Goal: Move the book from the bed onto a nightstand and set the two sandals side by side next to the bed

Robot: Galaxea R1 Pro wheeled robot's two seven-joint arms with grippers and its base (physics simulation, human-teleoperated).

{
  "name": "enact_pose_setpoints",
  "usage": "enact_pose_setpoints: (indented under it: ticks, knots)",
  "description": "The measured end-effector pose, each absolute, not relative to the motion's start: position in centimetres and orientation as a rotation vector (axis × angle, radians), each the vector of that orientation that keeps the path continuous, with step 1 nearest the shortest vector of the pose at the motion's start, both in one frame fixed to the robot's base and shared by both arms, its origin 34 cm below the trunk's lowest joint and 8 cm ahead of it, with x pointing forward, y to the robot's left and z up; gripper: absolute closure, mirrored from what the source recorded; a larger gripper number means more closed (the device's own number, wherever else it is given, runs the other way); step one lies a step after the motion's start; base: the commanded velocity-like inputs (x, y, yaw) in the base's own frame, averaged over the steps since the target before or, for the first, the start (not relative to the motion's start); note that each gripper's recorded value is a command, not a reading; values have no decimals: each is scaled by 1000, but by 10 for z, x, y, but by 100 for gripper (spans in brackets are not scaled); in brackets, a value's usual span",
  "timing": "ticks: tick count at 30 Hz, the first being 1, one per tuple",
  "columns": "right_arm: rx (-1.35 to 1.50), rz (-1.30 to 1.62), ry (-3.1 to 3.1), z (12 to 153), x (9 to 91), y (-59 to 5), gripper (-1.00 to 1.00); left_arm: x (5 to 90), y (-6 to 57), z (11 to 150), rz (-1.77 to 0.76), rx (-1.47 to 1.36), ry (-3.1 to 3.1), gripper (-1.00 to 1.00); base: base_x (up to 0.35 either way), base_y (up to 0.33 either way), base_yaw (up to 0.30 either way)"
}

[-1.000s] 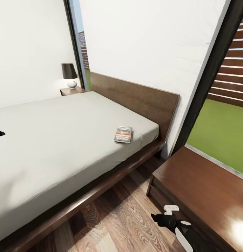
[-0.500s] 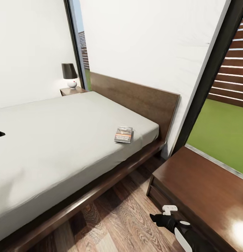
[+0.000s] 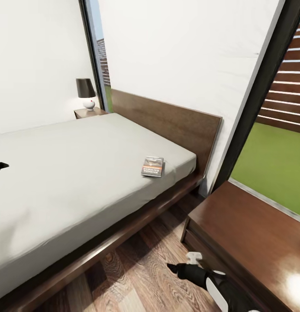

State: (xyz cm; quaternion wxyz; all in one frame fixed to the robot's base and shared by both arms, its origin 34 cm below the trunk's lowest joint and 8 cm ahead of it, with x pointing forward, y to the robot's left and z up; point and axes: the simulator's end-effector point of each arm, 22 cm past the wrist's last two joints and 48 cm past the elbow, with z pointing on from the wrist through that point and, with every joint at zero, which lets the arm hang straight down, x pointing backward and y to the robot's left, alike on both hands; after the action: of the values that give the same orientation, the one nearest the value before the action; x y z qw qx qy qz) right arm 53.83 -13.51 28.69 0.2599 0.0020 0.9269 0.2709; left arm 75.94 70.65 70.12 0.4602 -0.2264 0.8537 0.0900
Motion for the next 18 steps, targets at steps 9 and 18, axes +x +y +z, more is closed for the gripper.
enact_pose_setpoints:
  ticks: [9,18]
  knots:
    - [216,1102,2495,331,549,-75,-100,760,693,699,105,-573,2119,-100,0,0,0]
    - [357,1423,2444,386,569,-14,-100,761,693,711,78,-565,2099,-100,0,0,0]
